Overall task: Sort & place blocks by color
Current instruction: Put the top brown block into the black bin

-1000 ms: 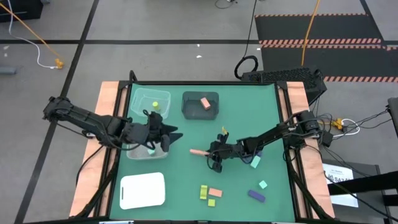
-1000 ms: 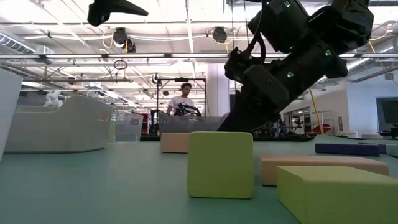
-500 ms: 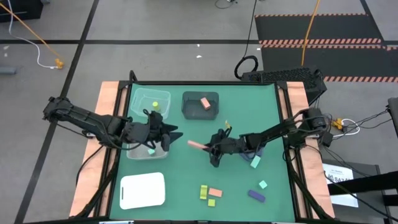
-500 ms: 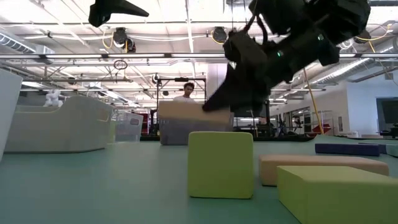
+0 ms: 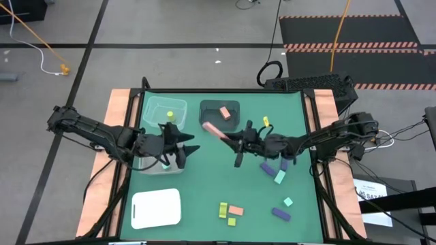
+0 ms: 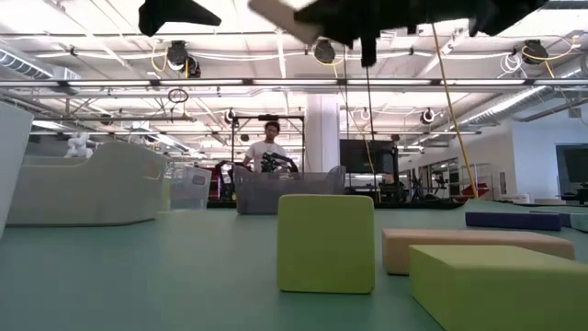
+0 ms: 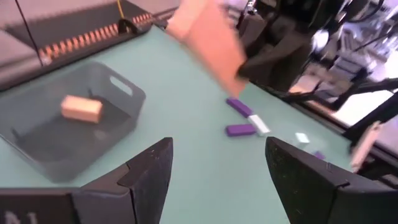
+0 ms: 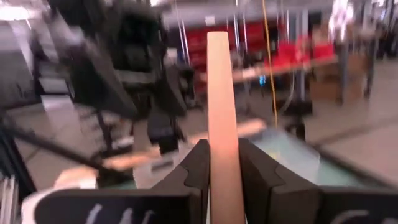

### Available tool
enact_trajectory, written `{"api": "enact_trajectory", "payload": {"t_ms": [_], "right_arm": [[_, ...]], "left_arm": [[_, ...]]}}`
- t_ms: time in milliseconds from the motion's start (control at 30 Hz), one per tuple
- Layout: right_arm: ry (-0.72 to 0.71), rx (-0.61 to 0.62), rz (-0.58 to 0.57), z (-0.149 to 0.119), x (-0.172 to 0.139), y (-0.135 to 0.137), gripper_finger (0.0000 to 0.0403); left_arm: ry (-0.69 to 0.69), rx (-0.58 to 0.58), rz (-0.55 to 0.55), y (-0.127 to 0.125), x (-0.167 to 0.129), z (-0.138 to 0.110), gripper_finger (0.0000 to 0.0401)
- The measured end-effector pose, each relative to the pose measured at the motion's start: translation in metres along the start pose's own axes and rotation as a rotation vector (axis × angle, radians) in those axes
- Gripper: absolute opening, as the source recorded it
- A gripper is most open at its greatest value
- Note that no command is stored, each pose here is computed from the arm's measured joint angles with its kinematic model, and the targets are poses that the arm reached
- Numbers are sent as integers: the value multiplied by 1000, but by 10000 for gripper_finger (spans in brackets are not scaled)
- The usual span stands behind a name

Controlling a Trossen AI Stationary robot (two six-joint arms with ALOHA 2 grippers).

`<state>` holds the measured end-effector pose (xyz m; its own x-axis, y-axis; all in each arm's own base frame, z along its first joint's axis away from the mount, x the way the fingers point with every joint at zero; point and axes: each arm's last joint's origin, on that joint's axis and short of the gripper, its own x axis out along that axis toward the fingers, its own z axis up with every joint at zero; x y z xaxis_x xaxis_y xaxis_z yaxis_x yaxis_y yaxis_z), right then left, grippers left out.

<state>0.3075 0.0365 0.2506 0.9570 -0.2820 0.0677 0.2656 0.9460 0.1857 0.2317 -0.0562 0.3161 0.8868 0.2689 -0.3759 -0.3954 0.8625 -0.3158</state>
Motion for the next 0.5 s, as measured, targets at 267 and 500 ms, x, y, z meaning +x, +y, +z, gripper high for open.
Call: {"api": "enact_trajectory", "payload": {"t_ms": [267,500], "right_arm": [[-174,36,128,19,-2,5,42],[-176,33,117,19,-1,3,42]], "left_arm": [[-16,134,26,1,0,1,255],[-17,142,27,1,0,1,255]]}}
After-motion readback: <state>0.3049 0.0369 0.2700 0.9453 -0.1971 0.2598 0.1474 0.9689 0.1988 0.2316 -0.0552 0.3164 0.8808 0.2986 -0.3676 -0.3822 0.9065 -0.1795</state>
